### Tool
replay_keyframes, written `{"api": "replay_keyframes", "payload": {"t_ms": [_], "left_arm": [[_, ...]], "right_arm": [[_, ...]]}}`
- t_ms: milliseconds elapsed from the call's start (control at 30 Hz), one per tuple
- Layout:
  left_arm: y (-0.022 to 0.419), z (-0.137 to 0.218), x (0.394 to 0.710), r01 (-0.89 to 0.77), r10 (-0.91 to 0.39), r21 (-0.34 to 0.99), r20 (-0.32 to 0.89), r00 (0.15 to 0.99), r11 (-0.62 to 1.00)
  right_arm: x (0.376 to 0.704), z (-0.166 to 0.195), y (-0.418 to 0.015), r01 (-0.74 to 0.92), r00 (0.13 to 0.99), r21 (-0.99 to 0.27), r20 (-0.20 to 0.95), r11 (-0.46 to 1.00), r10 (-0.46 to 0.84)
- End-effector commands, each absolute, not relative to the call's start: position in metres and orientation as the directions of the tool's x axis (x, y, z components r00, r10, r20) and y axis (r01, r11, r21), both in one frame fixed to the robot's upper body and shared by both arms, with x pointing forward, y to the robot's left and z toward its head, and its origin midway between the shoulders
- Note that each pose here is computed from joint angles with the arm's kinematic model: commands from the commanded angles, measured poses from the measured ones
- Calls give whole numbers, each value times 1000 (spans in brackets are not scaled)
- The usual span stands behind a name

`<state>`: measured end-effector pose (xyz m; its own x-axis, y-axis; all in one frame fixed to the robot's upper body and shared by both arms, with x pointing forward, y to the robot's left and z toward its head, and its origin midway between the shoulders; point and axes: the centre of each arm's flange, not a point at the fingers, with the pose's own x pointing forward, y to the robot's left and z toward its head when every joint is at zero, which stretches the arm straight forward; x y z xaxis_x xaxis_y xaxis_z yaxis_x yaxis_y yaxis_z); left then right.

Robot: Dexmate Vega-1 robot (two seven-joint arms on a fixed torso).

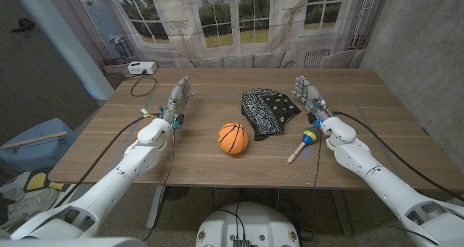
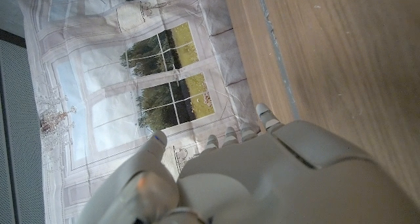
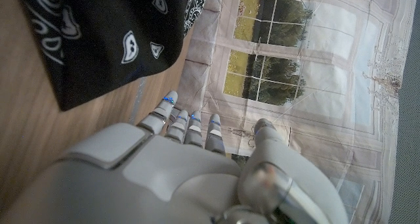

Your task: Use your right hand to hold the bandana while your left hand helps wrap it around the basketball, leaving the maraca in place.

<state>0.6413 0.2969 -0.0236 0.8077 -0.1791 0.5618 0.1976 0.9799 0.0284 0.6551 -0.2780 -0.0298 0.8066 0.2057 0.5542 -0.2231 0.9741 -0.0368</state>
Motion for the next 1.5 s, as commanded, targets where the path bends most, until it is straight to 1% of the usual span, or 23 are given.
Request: {"api": "replay_keyframes", "payload": {"t_ms": [33, 100, 433, 733, 1067, 1233, 1267, 1500], "left_arm": [[294, -13, 630, 189, -174, 34, 574, 800, 981], [293, -12, 630, 177, -162, 29, 575, 802, 984], [288, -11, 627, 147, -120, 2, 586, 801, 989], [284, -14, 627, 139, -111, -4, 578, 808, 990], [288, -18, 622, 125, -96, -11, 576, 812, 992], [290, -19, 619, 122, -93, -13, 576, 812, 992], [290, -20, 618, 121, -91, -13, 578, 811, 993], [292, -21, 617, 124, -94, -13, 577, 811, 992]], "right_arm": [[662, -21, -266, -195, 800, -112, 556, 974, 224], [665, -17, -265, -181, 798, -133, 559, 974, 225], [667, 9, -260, -46, 800, -324, 555, 945, 229], [670, 25, -243, -9, 786, -436, 553, 900, 276], [667, 40, -218, 73, 780, -584, 538, 808, 319], [665, 44, -209, 99, 779, -626, 533, 774, 331], [663, 46, -204, 119, 780, -652, 529, 749, 336], [660, 52, -189, 177, 792, -723, 508, 668, 339]]}}
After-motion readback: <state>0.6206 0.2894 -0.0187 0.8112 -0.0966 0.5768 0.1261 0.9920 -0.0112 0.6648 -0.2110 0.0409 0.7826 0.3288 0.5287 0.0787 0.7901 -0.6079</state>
